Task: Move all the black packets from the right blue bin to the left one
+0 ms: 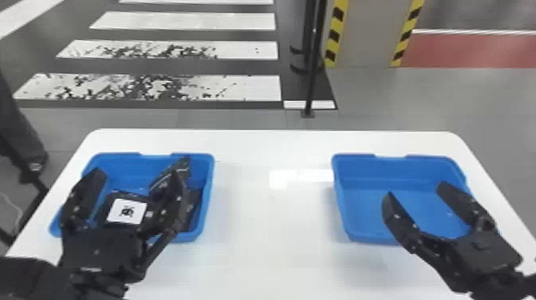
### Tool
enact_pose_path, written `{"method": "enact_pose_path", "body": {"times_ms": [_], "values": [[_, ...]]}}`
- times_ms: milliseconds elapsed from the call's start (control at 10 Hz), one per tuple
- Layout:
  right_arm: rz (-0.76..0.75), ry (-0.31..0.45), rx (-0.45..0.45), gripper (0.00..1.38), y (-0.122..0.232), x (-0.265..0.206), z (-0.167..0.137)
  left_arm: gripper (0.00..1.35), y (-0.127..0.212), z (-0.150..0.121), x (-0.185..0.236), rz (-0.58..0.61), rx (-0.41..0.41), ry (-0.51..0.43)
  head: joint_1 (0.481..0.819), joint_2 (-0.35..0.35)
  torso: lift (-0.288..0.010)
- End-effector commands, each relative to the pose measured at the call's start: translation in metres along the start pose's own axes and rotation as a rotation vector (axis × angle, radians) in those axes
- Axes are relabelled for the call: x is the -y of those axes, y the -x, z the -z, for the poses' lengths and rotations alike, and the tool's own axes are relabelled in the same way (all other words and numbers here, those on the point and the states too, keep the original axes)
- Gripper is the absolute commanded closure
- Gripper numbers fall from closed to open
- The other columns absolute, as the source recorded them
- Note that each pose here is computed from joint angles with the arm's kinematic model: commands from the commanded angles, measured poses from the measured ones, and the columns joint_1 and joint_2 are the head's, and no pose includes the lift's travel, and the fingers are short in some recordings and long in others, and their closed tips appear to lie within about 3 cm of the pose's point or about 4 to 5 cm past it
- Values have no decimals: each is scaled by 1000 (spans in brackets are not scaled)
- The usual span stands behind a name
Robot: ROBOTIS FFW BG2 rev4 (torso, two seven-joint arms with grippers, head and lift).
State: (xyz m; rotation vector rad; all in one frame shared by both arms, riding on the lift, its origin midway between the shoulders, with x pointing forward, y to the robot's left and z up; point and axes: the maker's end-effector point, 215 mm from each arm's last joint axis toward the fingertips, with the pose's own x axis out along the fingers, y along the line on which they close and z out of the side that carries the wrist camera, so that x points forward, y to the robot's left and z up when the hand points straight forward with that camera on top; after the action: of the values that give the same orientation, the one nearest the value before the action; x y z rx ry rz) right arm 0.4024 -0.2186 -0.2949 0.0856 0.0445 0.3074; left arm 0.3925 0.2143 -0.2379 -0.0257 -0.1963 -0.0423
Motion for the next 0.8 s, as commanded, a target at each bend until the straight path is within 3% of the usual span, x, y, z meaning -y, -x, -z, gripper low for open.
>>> {"method": "enact_pose_path", "body": {"times_ms": [0,700], "values": [[0,0,1,88,0,0,0,-2,0,-3,0,1,7,-1,695,-6,-140],[0,-4,3,88,-2,-1,3,-2,0,-2,5,12,3,8,695,-9,-140]]}}
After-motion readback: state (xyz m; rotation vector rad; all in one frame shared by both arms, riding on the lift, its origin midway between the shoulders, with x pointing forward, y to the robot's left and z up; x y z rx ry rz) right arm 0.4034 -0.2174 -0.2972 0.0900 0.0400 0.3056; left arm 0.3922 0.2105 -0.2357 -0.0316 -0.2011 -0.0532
